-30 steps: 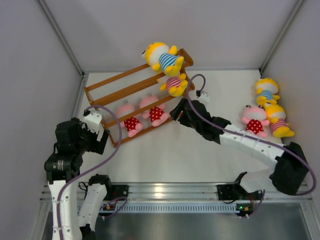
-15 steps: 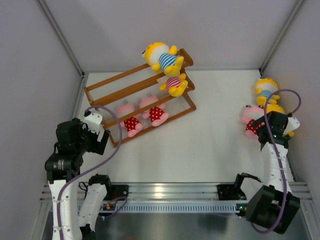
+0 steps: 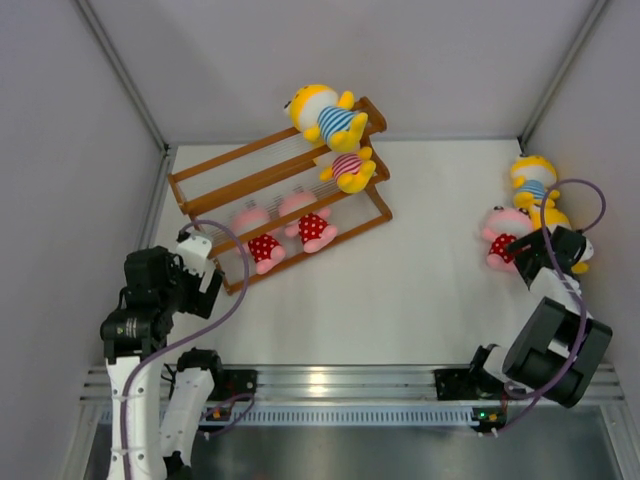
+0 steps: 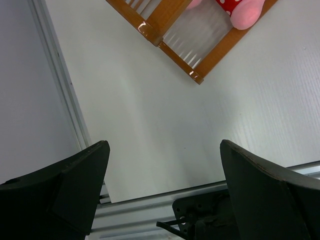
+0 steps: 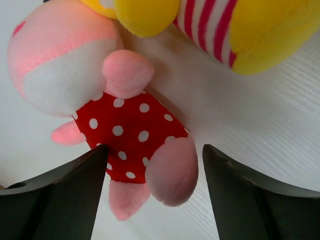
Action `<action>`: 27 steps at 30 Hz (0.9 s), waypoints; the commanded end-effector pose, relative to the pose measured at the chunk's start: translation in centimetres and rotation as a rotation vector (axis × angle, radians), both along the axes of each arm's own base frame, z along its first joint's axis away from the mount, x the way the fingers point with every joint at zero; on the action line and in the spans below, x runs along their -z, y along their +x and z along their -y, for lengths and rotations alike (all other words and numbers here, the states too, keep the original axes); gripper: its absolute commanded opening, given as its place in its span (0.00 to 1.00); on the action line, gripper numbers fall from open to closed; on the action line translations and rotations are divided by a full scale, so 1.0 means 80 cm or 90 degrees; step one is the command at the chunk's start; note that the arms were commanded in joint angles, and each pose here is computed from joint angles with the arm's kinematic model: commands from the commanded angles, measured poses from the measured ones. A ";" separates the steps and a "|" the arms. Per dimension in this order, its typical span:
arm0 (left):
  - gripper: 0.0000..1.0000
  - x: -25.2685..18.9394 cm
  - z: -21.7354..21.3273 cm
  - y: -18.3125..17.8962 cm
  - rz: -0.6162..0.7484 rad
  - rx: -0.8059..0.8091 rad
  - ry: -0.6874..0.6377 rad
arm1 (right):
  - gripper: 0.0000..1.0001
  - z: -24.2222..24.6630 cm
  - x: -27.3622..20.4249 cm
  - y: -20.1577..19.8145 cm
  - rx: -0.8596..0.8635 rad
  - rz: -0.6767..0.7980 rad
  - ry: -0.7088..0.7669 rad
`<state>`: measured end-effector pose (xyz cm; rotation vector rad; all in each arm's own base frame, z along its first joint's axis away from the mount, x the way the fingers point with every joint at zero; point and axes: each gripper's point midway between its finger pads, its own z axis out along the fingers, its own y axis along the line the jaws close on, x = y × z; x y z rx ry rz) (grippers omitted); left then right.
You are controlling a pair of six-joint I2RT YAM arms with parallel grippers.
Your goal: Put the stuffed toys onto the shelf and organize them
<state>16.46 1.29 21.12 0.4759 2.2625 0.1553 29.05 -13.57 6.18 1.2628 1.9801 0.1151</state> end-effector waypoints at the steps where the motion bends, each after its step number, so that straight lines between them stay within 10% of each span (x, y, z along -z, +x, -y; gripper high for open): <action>1: 0.98 -0.002 0.003 0.003 0.016 0.010 -0.004 | 0.72 0.011 -0.019 0.033 -0.017 0.082 -0.022; 8: 0.98 -0.009 0.003 0.004 0.023 0.010 -0.002 | 0.00 0.002 -0.011 0.037 -0.048 0.094 -0.011; 27: 0.98 -0.065 0.006 0.007 0.073 0.030 0.006 | 0.00 -0.189 -0.151 0.012 -0.404 0.191 -0.029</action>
